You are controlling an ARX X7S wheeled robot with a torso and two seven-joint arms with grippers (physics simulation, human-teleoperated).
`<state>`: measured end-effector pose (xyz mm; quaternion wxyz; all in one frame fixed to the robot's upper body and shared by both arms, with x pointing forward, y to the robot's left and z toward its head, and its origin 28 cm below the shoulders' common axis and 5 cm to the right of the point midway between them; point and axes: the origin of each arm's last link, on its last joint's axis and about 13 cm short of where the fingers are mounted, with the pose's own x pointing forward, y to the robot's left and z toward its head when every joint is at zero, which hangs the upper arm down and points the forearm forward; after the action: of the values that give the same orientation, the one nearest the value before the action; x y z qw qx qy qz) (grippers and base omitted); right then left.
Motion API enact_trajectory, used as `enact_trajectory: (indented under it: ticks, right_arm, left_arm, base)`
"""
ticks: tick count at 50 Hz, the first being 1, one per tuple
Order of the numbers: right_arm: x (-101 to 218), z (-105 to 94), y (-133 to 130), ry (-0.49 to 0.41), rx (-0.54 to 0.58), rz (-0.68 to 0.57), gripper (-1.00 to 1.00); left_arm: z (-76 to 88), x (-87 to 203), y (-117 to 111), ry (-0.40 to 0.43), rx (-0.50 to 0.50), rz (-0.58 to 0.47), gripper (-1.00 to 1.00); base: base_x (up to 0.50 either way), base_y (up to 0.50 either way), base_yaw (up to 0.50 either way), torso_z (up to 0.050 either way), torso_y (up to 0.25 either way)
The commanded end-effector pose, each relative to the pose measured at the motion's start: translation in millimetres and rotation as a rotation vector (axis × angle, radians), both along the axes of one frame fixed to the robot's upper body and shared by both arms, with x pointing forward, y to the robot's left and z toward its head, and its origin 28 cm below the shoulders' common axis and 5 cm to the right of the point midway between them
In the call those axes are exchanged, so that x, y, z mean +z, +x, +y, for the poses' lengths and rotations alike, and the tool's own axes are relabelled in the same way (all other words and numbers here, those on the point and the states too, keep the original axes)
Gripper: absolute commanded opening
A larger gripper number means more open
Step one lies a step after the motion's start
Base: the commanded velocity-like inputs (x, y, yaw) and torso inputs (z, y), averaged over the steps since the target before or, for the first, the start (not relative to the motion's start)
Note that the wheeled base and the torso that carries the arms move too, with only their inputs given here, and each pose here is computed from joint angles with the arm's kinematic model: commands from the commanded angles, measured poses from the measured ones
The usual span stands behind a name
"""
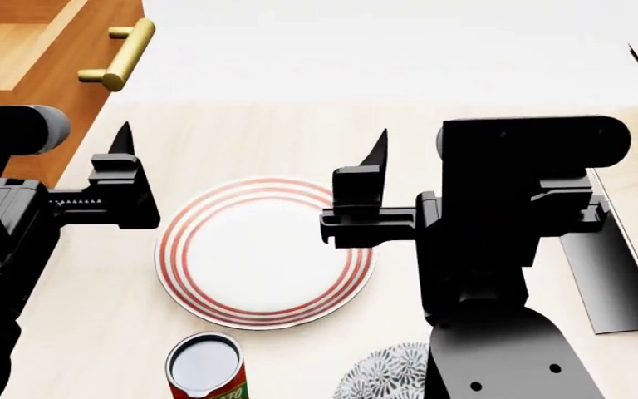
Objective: Close the top drawer of the cabinet.
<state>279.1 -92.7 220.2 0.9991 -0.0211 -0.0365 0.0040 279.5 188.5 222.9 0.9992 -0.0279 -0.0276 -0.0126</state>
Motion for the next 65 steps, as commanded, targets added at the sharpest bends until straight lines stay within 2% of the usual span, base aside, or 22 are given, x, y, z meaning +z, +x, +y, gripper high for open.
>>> enact_trajectory:
  ticks: [1, 8, 11, 14, 19, 25, 33, 36, 38, 42, 44, 45, 52, 56, 57, 60, 61, 63, 65]
  right_arm:
    - [-6, 0.4, 3, 0.020, 0.008, 0.028, 1.00]
    - [-8, 1.1, 4, 0.010, 0.003, 0.036, 1.00]
    - [-11, 1.0, 6, 0.001, -0.005, 0.048, 1.00]
    - [-12, 1.3, 5, -0.002, 0.000, 0.049, 1.00]
    - [-11, 0.1, 4, -0.003, 0.005, 0.039, 1.00]
    - [-11, 1.5, 1, -0.003, 0.014, 0.035, 1.00]
    - [-14, 5.1, 2, -0.018, 0.025, 0.042, 1.00]
    - [-14, 5.1, 2, -0.018, 0.026, 0.043, 1.00]
    - [-14, 5.7, 0, -0.020, 0.028, 0.043, 1.00]
    - [-16, 6.9, 0, -0.023, 0.031, 0.045, 1.00]
    - [-16, 7.4, -1, -0.024, 0.033, 0.044, 1.00]
    - [-15, 7.6, -1, -0.023, 0.035, 0.043, 1.00]
    - [-19, 7.6, -1, -0.019, 0.032, 0.050, 1.00]
    - [-22, 8.1, -2, -0.019, 0.028, 0.058, 1.00]
    - [-23, 11.9, -1, -0.022, 0.029, 0.064, 1.00]
    - [-24, 13.4, 1, -0.026, 0.030, 0.067, 1.00]
    - [-28, 17.9, 4, -0.033, 0.033, 0.087, 1.00]
    - [-27, 19.0, 5, -0.034, 0.033, 0.088, 1.00]
    - [-27, 19.4, 5, -0.034, 0.033, 0.088, 1.00]
  left_arm:
    - [-2.2, -2, -2, -0.009, -0.020, 0.015, 1.00]
    - [-11.6, -6, -5, -0.002, -0.044, 0.029, 1.00]
    - [-24.7, -16, -6, 0.011, -0.070, 0.062, 1.00]
    - [-35.4, -20, 2, 0.031, -0.087, 0.074, 1.00]
    - [-41.2, -18, 14, 0.030, -0.092, 0.083, 1.00]
    - [-40.2, -16, 31, 0.027, -0.069, 0.092, 1.00]
    - [-41.5, -5, 84, 0.026, -0.024, 0.089, 1.00]
    - [-41.7, -1, 104, 0.066, 0.027, 0.093, 1.00]
    - [-40.0, 3, 116, 0.045, 0.039, 0.114, 1.00]
    - [-37.1, 2, 133, 0.049, 0.063, 0.138, 1.00]
    - [-35.9, 2, 137, 0.035, 0.050, 0.145, 1.00]
    - [-35.2, 3, 137, 0.059, 0.070, 0.133, 1.00]
    - [-27.9, 1, 131, 0.063, 0.082, 0.116, 1.00]
    - [-11.9, -2, 131, 0.061, 0.130, 0.116, 1.00]
    - [11.0, -5, 139, 0.069, 0.210, 0.128, 1.00]
    - [21.8, -7, 143, 0.076, 0.248, 0.133, 1.00]
    - [92.2, 38, 149, 0.077, 0.501, -0.010, 1.00]
    - [115.5, 7, 146, 0.085, 0.597, 0.151, 1.00]
    - [118.9, 7, 146, 0.079, 0.608, 0.154, 1.00]
  base:
    - [0.00, 0.00, 0.00, 0.000, 0.000]
    - [0.00, 0.00, 0.00, 0.000, 0.000]
    - [0.00, 0.00, 0.00, 0.000, 0.000]
    - [0.00, 0.00, 0.00, 0.000, 0.000]
    - [0.00, 0.00, 0.00, 0.000, 0.000]
    - [0.00, 0.00, 0.00, 0.000, 0.000]
    - [0.00, 0.00, 0.00, 0.000, 0.000]
    - [0.00, 0.00, 0.00, 0.000, 0.000]
    - [0.00, 0.00, 0.00, 0.000, 0.000]
    - [0.00, 0.00, 0.00, 0.000, 0.000]
    - [0.00, 0.00, 0.00, 0.000, 0.000]
    - [0.00, 0.00, 0.00, 0.000, 0.000]
    - [0.00, 0.00, 0.00, 0.000, 0.000]
    - [0.00, 0.00, 0.00, 0.000, 0.000]
    - [0.00, 0.00, 0.00, 0.000, 0.000]
    - [0.00, 0.00, 0.00, 0.000, 0.000]
    - [0.00, 0.00, 0.00, 0.000, 0.000]
    - [0.00, 0.00, 0.00, 0.000, 0.000]
    - [0.00, 0.00, 0.00, 0.000, 0.000]
